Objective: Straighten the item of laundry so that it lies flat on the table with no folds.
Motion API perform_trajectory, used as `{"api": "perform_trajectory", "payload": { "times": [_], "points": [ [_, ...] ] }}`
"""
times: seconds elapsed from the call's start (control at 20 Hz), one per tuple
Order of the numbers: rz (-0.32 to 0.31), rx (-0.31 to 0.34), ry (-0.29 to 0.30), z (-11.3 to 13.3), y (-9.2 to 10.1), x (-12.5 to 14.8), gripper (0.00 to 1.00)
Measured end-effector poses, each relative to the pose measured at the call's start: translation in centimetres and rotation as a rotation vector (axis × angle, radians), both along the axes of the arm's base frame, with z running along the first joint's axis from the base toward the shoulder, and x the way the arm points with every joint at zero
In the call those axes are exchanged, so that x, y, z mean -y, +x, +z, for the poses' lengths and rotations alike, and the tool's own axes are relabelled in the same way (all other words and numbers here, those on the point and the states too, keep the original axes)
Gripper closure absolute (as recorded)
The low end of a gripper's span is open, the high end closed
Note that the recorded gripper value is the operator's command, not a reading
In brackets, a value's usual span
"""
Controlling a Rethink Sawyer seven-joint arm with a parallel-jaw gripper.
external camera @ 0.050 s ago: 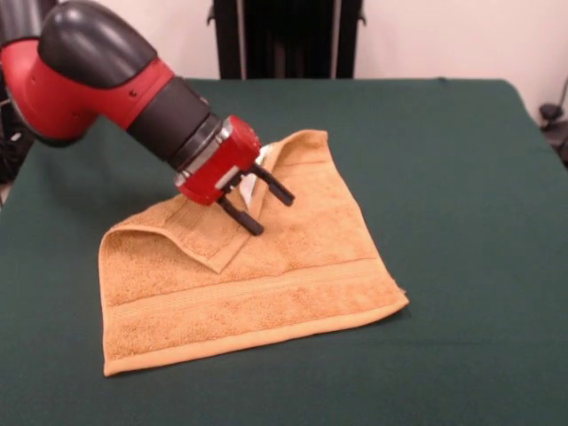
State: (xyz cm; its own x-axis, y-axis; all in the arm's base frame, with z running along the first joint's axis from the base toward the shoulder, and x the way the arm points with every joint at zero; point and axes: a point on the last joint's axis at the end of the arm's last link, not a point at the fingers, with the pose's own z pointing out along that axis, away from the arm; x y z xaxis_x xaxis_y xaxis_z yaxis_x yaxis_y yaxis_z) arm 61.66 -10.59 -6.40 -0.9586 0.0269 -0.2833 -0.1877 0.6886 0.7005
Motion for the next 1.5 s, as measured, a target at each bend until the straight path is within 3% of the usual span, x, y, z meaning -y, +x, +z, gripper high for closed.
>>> {"api": "perform_trajectory", "payload": {
  "times": [0.3,0.6,1.1,1.5],
  "points": [
    [0.045,0.057,0.004,-0.3,0.0,-0.2,0.00],
    [0.069,0.071,-0.017,0.4,-0.1,0.2,0.00],
    [0.149,0.105,-0.135,5.4,-0.4,2.2,0.00],
    [0.196,0.120,-0.158,8.0,0.7,-0.3,0.00]
  ]
}}
